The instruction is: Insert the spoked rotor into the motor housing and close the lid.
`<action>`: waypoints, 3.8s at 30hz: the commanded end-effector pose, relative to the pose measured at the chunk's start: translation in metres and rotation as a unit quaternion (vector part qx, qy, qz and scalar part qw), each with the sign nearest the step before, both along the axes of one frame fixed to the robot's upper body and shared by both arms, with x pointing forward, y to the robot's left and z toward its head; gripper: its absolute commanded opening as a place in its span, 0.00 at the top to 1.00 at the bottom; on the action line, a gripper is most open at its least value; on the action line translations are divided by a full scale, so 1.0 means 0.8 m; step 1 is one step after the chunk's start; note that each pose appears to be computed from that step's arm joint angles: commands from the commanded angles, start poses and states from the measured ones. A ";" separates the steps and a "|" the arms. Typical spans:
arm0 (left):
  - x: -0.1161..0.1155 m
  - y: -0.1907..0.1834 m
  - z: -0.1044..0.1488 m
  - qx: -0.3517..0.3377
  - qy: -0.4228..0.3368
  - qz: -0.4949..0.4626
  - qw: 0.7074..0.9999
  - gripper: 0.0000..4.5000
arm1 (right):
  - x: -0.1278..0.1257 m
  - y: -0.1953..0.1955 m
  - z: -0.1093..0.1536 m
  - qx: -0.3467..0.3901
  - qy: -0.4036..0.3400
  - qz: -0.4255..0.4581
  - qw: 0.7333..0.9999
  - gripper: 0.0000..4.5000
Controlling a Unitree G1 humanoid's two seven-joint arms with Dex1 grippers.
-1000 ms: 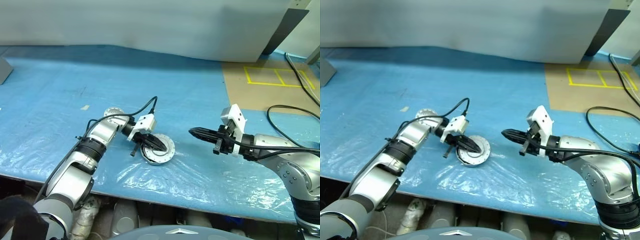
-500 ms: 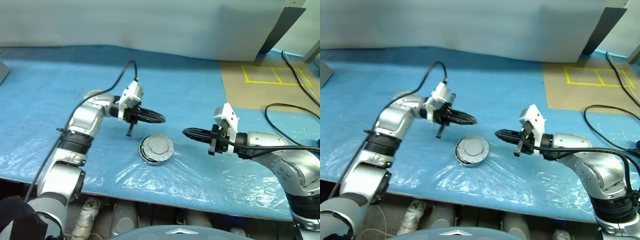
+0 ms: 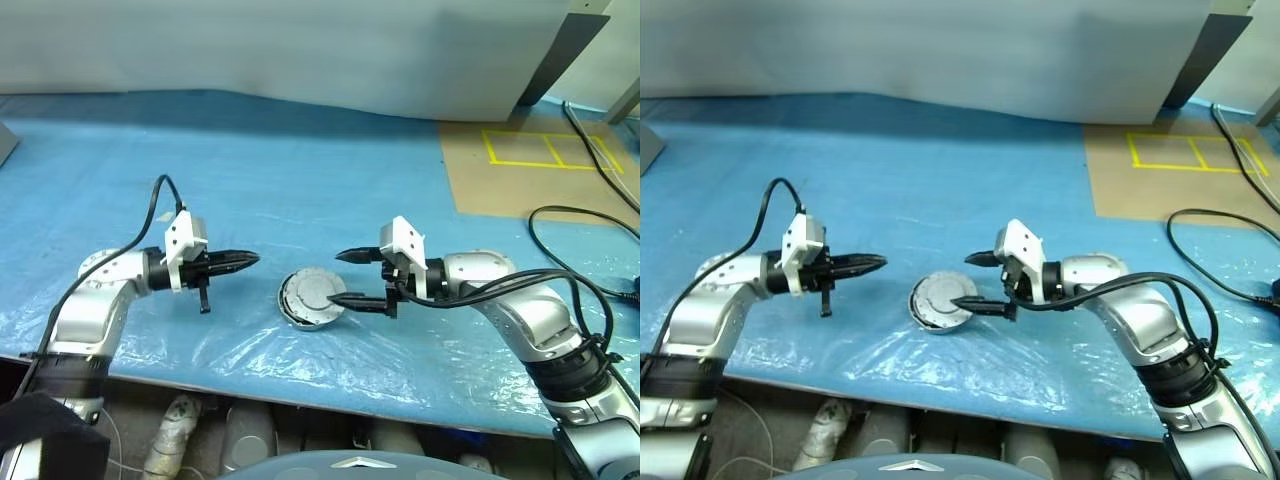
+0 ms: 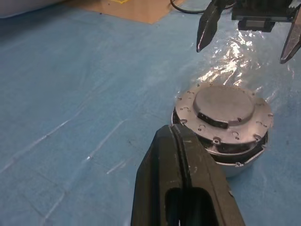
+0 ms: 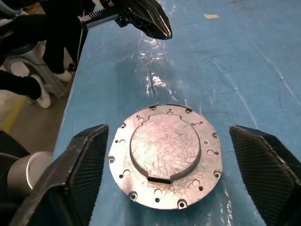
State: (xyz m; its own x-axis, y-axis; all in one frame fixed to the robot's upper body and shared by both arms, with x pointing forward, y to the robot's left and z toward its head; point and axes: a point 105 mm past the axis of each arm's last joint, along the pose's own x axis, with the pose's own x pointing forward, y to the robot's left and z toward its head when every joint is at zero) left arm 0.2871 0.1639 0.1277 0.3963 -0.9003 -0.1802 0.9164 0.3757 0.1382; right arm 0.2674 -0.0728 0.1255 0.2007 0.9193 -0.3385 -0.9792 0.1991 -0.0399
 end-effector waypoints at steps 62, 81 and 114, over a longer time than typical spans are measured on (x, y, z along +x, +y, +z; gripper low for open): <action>-0.051 -0.035 -0.026 -0.013 0.035 -0.022 0.999 1.00 | 0.036 0.016 -0.030 -0.078 -0.004 0.031 0.996 0.05; -0.052 -0.034 -0.022 -0.013 0.033 -0.016 0.999 1.00 | 0.024 0.042 0.007 -0.023 -0.032 0.087 0.995 0.01; -0.047 -0.019 -0.022 -0.005 0.026 0.009 1.000 1.00 | 0.032 0.082 -0.002 0.005 -0.028 0.085 0.996 0.35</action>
State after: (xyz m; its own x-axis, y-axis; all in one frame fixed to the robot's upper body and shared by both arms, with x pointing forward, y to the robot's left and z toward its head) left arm 0.2478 0.1486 0.1006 0.3942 -0.8922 -0.2203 0.9181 0.3933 0.0502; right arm 0.2922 -0.0141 0.0965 0.0632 0.9131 -0.4029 -0.9972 0.0412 -0.0629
